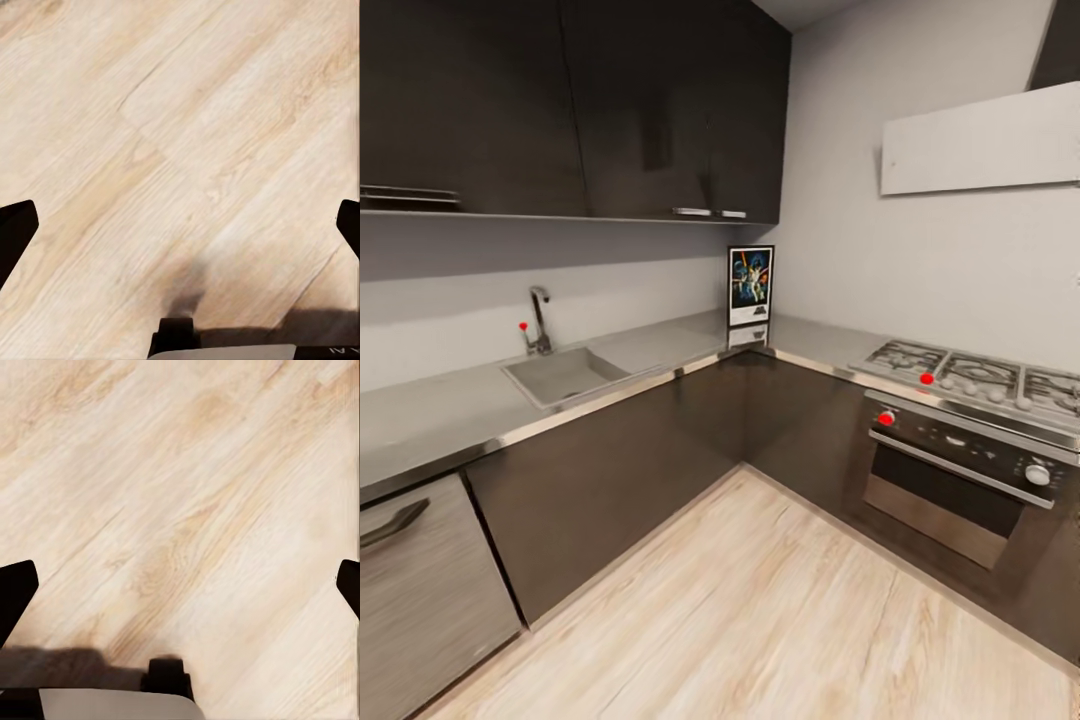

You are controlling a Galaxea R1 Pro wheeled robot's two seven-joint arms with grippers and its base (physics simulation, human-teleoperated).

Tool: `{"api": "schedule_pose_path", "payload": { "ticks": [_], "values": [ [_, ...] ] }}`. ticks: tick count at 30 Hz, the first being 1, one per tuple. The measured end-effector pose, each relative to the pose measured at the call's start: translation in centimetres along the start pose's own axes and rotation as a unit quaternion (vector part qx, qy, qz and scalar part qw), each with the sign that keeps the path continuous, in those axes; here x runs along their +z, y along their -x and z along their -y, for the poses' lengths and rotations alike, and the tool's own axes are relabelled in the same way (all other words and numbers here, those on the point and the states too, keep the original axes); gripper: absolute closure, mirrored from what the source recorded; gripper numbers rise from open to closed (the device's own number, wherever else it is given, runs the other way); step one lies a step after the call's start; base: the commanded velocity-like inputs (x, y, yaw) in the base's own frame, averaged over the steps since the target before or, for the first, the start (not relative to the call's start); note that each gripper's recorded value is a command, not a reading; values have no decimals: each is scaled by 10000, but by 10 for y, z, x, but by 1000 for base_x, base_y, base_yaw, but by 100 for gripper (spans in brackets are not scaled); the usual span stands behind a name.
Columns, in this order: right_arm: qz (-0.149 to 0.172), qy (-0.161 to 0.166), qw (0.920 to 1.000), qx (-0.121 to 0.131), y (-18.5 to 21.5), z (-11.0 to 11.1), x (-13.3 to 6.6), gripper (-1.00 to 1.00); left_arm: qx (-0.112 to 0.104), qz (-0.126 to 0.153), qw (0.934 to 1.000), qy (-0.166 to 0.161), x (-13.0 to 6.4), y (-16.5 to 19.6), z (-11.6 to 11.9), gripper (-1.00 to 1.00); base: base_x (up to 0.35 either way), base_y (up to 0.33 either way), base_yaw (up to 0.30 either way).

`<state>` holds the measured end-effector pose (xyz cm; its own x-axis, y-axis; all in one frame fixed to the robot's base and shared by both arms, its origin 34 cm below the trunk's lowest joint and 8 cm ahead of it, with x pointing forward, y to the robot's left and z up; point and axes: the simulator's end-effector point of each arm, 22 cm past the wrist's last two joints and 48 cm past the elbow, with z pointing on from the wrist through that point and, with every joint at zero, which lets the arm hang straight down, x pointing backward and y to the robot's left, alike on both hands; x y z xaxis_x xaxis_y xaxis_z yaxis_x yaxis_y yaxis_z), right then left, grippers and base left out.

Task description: Pick up the poster from the kitchen countertop and hang it on one of the wall nails in the kitchen.

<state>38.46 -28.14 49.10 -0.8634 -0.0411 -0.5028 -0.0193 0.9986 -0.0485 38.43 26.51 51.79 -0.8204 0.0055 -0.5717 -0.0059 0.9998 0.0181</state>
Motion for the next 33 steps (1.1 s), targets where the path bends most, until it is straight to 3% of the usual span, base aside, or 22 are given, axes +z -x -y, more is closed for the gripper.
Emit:
{"api": "schedule_pose_path", "payload": {
  "ticks": [9, 33],
  "values": [
    [1, 4, 10000, 2, 0, -1, 0, -100, -1, 0, 10000, 1, 0, 0, 0, -100, 335, -127, -135],
    [0, -6, 10000, -3, 0, 1, 0, -100, -3, 7, 10000, 3, 0, 0, 0, -100, 335, -79, -5]
  ]
}}
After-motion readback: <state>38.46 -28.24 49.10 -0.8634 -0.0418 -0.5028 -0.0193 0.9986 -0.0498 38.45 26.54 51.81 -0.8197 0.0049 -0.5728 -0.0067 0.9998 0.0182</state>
